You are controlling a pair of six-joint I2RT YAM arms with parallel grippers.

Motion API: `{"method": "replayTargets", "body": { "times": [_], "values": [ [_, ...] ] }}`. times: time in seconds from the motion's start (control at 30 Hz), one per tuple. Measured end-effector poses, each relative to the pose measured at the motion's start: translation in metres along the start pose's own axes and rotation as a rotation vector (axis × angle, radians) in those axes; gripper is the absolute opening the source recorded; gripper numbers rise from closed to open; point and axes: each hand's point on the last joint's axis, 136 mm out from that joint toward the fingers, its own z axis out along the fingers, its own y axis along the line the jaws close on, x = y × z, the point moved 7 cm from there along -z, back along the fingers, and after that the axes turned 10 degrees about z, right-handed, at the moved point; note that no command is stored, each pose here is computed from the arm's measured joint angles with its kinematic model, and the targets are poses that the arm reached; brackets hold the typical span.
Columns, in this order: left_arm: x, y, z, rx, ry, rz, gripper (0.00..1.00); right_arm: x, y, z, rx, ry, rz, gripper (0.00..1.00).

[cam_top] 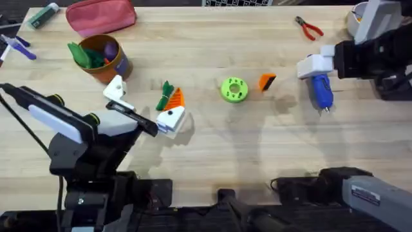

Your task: Pick up the gripper from the table and insert it into the empty holder that is missing its gripper. Then pick up a screw, insert it into the mounting hole, and use the screwdriver to tighten it. Finally, clean up the table by picking up the vegetable and placing it into the bucket.

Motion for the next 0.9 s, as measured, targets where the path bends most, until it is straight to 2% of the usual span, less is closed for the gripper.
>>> {"method": "replayTargets", "body": {
  "times": [0.23,0.43,0.5,0.63,0.73,0.83,0.9],
  "values": [
    [-0.017,-0.011,-0.001,0.115,-0.114,0.055,0.985,0.0,0.0,0.0,0.0,0.0,0.0,0.993],
    [-0.028,-0.03,-0.007,0.314,-0.197,0.096,0.985,0.0,0.0,0.0,0.0,0.0,0.0,0.993],
    [-0.028,-0.036,-0.01,0.377,-0.199,0.07,0.986,0.0,0.0,0.0,0.0,0.0,0.0,0.993],
    [-0.019,-0.043,-0.011,0.458,-0.134,-0.06,0.985,0.0,0.0,0.0,0.0,0.0,0.0,0.994],
    [-0.012,-0.047,-0.012,0.493,-0.089,-0.129,0.985,0.0,0.0,0.0,0.0,0.0,0.0,0.993],
    [-0.006,-0.049,-0.013,0.51,-0.049,-0.175,0.985,0.0,0.0,0.0,0.0,0.0,0.0,0.992],
    [-0.004,-0.051,-0.013,0.522,-0.038,-0.182,0.987,0.0,0.0,0.0,0.0,0.0,0.0,0.994]
  ]
}}
